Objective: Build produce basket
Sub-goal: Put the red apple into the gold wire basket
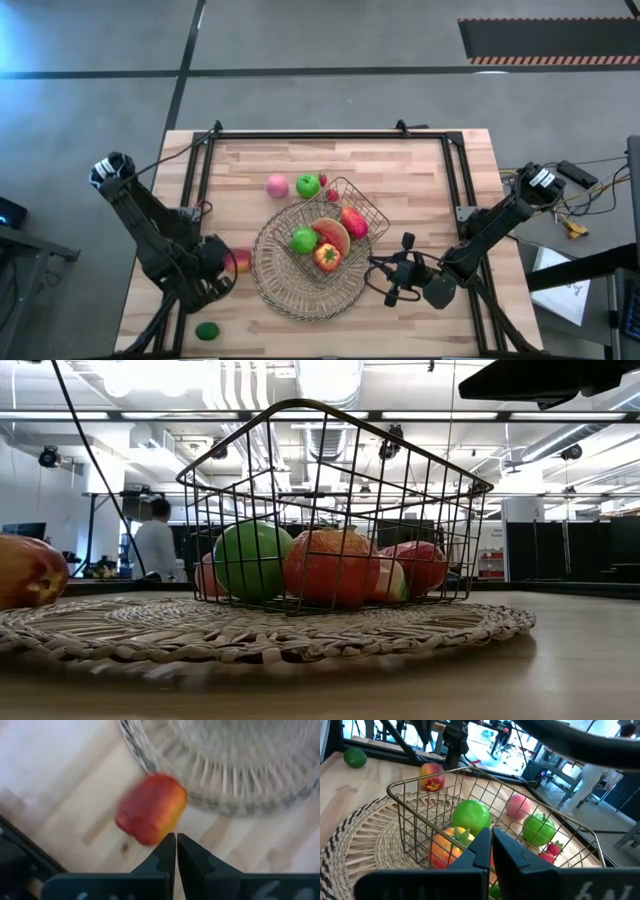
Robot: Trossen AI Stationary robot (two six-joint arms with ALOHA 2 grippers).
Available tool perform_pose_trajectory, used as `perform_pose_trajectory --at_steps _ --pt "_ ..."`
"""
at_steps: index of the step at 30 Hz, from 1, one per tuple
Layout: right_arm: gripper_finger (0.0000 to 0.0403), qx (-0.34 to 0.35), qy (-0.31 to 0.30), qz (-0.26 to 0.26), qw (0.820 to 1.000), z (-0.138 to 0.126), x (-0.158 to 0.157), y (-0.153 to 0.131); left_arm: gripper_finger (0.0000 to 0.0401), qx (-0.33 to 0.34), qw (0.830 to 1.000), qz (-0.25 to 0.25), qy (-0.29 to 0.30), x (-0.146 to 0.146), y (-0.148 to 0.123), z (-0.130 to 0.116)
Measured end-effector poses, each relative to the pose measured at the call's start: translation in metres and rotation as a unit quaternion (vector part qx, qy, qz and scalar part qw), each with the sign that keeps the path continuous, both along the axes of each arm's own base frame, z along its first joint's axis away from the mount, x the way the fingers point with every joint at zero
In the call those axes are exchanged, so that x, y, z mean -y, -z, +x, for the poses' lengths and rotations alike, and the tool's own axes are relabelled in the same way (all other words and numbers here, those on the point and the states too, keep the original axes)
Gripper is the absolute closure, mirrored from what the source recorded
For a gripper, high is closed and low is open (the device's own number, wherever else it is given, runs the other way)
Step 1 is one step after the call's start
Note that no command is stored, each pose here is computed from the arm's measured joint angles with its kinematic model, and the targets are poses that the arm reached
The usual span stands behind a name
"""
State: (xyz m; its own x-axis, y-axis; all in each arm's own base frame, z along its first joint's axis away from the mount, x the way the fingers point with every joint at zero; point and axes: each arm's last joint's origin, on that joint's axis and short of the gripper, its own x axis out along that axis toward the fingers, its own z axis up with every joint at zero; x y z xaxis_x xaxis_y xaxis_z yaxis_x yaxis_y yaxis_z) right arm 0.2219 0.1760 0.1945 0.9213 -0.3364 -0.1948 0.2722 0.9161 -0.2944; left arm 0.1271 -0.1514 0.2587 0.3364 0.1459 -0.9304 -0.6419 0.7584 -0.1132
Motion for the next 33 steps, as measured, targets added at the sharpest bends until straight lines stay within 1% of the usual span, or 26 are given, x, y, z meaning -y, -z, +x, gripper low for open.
perform_pose_trajectory --at_steps 3,6,12,14,16,20,24,30,33 --pt "0.0394 -0.002 0.000 -0.002 1.000 -0.001 0.001 0.002 0.0391 -0.035 0.999 -0.019 0.008 0.002 0.010 -0.001" --pt "0.0394 -0.001 0.001 0.003 1.000 -0.001 0.001 0.003 0.0358 -0.075 0.996 -0.036 -0.017 0.000 0.024 -0.006" --pt "0.0394 -0.001 0.002 0.008 1.000 -0.002 0.002 0.004 0.0268 -0.125 0.992 -0.022 -0.026 -0.008 0.046 -0.014" --pt "0.0394 -0.001 0.001 0.008 1.000 -0.002 0.002 0.004 0.0247 -0.130 0.991 -0.018 -0.010 -0.009 0.052 -0.015" --pt "0.0394 -0.001 0.002 0.008 1.000 -0.002 0.002 0.004 0.0236 -0.134 0.991 -0.012 0.010 -0.010 0.056 -0.016" --pt "0.0394 -0.001 0.002 0.008 1.000 -0.002 0.002 0.004 0.0237 -0.131 0.990 0.010 0.041 -0.013 0.063 -0.017" --pt "0.0394 0.000 0.002 0.012 1.000 -0.002 0.002 0.004 0.0254 -0.119 0.990 0.023 0.072 -0.015 0.073 -0.017" --pt "0.0394 0.001 0.003 0.012 1.000 -0.002 0.002 0.004 0.0293 -0.119 0.989 0.042 0.072 -0.021 0.087 -0.021" --pt "0.0394 0.000 0.002 0.012 1.000 -0.002 0.002 0.004 0.0315 -0.106 0.990 0.061 0.073 -0.023 0.089 -0.021"
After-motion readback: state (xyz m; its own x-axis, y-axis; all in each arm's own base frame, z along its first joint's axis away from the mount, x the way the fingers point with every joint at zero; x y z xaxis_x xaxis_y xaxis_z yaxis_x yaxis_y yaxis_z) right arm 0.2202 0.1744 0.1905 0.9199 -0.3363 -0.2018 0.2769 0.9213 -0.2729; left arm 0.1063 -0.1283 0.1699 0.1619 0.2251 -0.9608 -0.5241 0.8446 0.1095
